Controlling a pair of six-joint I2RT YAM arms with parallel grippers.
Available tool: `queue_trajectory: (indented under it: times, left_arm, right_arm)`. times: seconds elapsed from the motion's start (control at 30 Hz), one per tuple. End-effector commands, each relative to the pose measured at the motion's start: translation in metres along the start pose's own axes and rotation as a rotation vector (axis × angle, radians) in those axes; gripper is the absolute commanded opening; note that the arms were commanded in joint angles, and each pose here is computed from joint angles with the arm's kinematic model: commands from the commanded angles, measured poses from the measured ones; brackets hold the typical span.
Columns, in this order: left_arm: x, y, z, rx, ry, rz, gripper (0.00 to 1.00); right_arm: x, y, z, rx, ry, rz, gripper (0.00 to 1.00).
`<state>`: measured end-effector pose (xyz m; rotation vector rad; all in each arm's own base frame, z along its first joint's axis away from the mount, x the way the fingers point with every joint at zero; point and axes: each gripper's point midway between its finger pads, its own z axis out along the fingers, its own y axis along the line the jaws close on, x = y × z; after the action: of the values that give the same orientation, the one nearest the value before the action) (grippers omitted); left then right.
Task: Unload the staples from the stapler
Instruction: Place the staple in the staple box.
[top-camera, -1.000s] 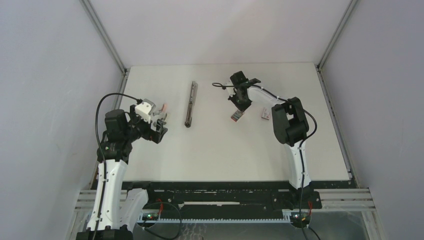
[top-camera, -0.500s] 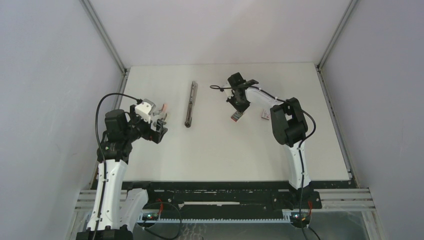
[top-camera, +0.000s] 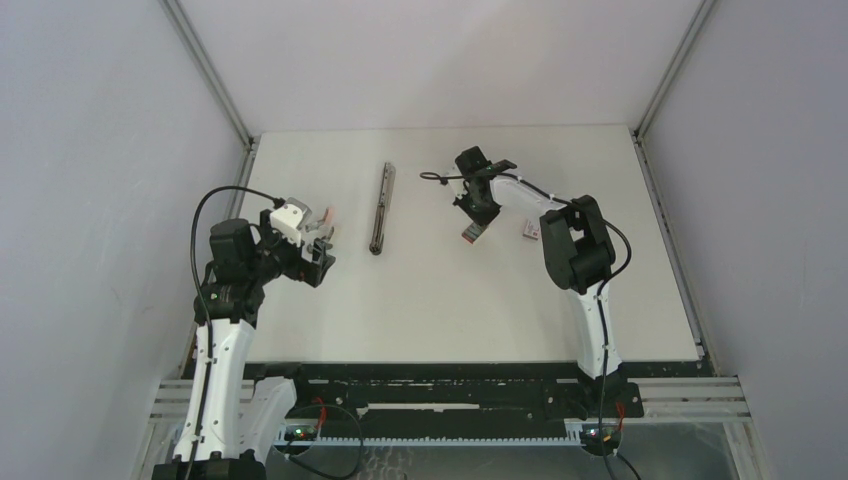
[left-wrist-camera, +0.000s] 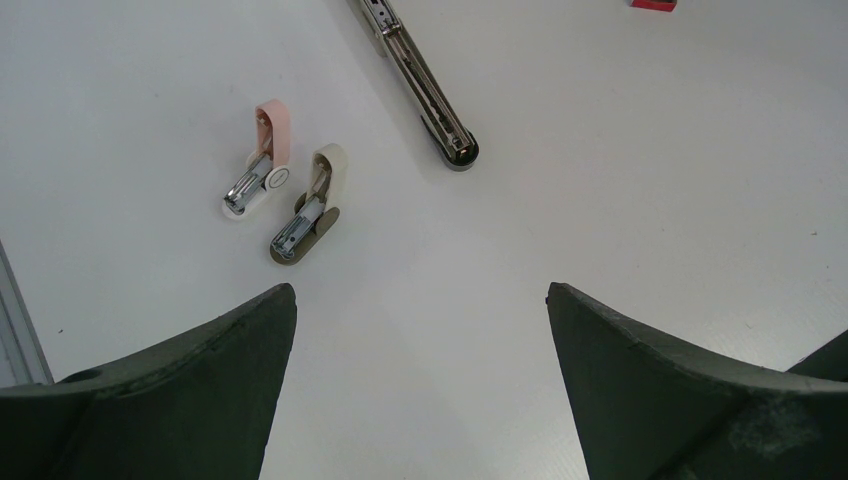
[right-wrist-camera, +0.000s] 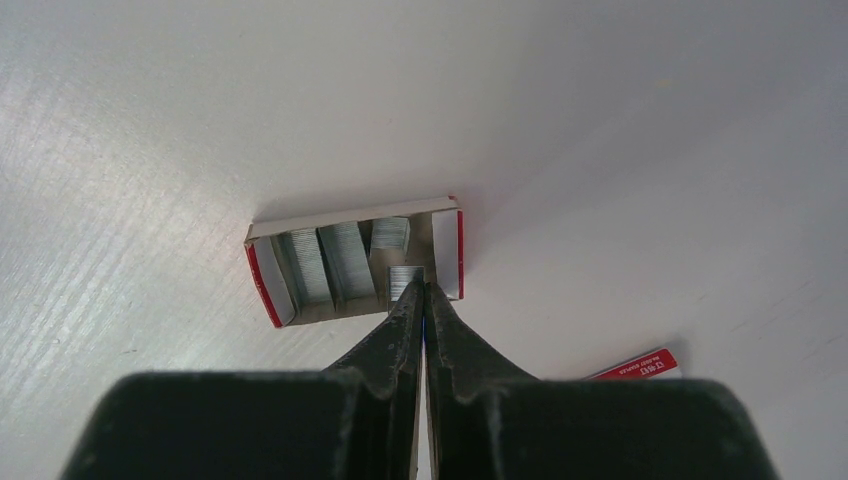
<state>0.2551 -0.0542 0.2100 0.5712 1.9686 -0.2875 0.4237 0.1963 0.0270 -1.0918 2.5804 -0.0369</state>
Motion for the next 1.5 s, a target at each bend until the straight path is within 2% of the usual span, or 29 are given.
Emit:
queue_trajectory:
  times: [0.0,0.8,1.47]
  left_arm:
    - [-0.005,0.003,-0.002,-0.016,-0.022,0.013,1.00]
    - [-0.005,0.005,-0.001,-0.021,-0.019,0.011,1.00]
    - [-0.005,0.005,-0.001,-0.020,-0.015,0.009,1.00]
  right_arm:
    - [-0.001,-0.002,0.000,0.018,0.001,-0.015,0.01]
    - [-0.007,0.006,0.002,0.005,-0.009,-0.017,0.04]
    - [-0.025,0.006,-0.027,-0.005,-0.073,0.020,0.08]
